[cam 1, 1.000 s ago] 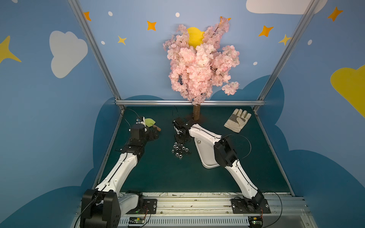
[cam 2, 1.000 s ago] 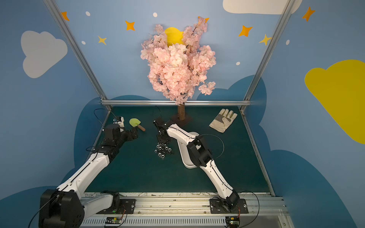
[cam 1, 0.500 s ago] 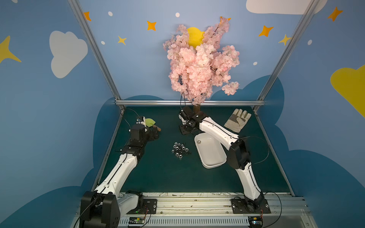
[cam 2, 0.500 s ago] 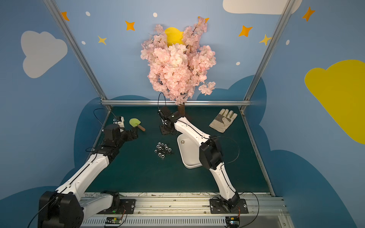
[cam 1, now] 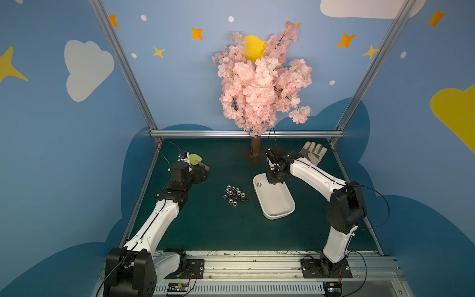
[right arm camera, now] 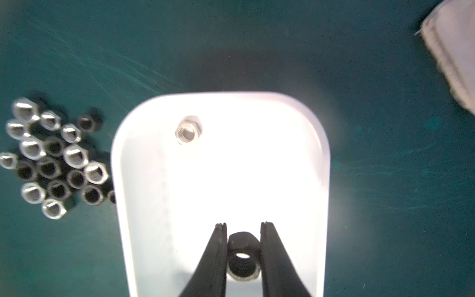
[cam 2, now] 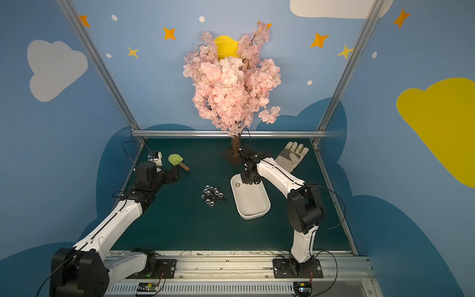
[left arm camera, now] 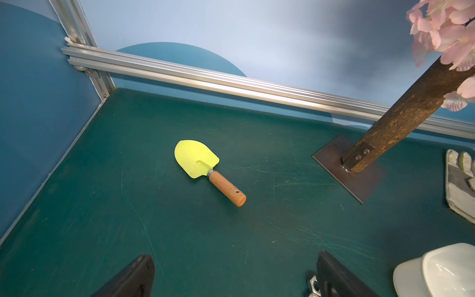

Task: Put the nuts on the desktop into the storage box
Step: Place the nut in the storage box.

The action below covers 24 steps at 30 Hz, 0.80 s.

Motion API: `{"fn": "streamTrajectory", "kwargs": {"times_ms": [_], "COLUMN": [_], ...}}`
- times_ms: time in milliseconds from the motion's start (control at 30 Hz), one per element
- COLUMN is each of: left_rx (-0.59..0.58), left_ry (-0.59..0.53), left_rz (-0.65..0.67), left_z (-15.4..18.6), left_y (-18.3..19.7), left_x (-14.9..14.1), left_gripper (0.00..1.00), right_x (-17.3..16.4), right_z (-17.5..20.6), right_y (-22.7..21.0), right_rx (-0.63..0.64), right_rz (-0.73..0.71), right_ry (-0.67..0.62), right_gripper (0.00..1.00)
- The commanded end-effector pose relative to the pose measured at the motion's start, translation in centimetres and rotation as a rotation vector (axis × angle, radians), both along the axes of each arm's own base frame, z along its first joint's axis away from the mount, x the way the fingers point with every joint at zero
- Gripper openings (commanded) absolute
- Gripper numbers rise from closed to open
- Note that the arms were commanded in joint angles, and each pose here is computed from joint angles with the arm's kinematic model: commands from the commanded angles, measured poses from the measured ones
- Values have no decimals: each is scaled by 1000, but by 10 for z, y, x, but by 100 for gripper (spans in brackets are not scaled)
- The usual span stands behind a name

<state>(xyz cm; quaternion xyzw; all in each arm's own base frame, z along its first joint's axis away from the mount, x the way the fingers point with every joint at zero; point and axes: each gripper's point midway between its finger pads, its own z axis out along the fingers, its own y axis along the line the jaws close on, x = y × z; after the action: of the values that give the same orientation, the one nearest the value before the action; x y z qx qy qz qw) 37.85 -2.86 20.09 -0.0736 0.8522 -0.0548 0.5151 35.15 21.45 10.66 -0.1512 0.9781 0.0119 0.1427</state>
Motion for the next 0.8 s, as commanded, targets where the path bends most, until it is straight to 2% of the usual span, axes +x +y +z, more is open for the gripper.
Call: {"fn": "streamTrajectory", "kwargs": {"times_ms": [0,333,433,600,767], "left_rx": [0,9,10,12,-1], "left_ry": [-2,2,0,-3,4], "left_rz": [-7,-3,-5,-1,-2], "left_z": [-1,-2,-1,0,-3], "left_y": [-2,-1,-1,0,-1], "left_x": [0,0,0,-1,0], "left_gripper": [100,100,100,100,100], "right_x": [7,38,40,31,12], "right_z": [-10,-46,-45,-8,50], "right_y": [9,24,28,41,84], "right_rx": [18,-32,-34,12,96], "right_rz": [17,46,57,93,240], "right_ry": [-7,12,21,-47,-173], "right_gripper": [11,11,13,24,39]}}
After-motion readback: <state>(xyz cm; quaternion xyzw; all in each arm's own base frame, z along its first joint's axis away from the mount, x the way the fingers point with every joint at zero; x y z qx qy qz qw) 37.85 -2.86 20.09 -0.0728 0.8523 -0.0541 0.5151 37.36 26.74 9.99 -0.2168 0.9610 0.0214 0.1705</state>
